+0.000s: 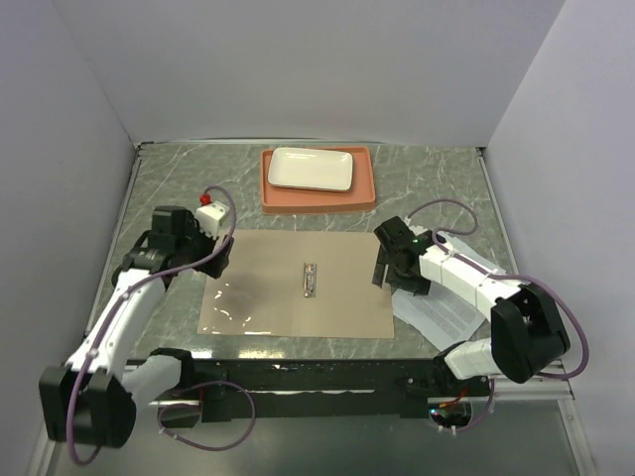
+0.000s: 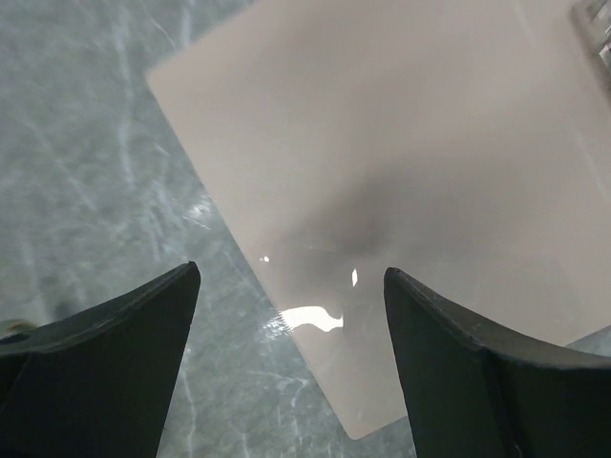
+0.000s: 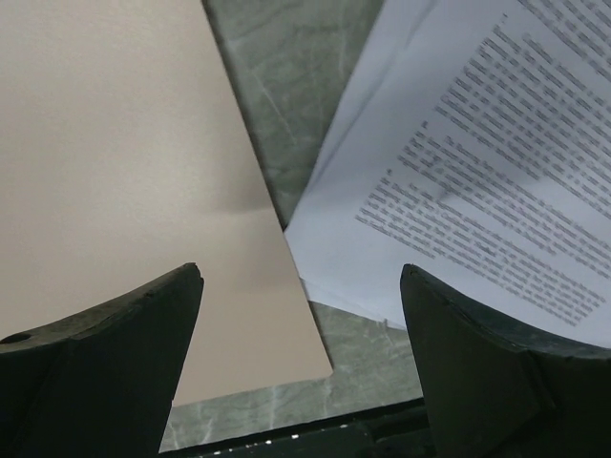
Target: Put the files into the folder
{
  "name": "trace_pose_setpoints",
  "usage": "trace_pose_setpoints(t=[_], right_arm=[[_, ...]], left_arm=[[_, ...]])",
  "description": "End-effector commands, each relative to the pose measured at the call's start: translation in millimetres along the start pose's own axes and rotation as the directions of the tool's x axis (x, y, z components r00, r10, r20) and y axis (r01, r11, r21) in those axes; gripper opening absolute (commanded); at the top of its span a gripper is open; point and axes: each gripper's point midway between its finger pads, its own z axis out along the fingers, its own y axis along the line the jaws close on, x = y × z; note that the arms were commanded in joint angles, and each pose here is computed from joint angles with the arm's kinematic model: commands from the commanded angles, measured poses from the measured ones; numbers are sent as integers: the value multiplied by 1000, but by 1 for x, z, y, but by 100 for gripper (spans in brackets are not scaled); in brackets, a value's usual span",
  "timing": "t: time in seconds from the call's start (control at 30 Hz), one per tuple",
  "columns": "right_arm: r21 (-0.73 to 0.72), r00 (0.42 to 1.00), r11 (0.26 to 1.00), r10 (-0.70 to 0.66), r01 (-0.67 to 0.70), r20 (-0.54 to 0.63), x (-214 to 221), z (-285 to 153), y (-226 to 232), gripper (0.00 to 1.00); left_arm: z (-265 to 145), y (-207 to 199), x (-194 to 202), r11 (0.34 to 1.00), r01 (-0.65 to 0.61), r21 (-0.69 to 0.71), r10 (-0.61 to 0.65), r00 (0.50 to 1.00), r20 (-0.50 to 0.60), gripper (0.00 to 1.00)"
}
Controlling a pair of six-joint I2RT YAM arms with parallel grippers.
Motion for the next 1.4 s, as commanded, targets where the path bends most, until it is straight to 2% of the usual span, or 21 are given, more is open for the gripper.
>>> trace_pose_setpoints(t=[0.0, 0.17, 0.33, 0.53, 1.13, 1.37], right_arm=[[-70, 998, 997, -29, 32, 55, -21, 6, 26, 92], [-39, 996, 997, -71, 73, 56, -34, 18, 37, 92], [-77, 993, 992, -92, 98, 76, -45, 26, 54, 92], [-93, 992, 989, -111, 115, 52, -46, 37, 65, 92], [-164, 997, 985, -61, 53, -41, -17, 49, 85, 89], [-205, 996, 977, -74, 63, -45, -4, 34, 109, 89]], left_arm=[[24, 2, 1, 999, -46, 6, 46, 999, -5, 84], [39, 1, 15, 998, -70, -7, 70, 997, -32, 84], [53, 2, 42, 997, -78, -20, 75, 992, -98, 84], [56, 11, 55, 993, -99, -65, 89, 987, -137, 84], [9, 6, -5, 996, -62, -69, 63, 998, 9, 86], [13, 6, 2, 996, -60, -69, 59, 998, -9, 85]])
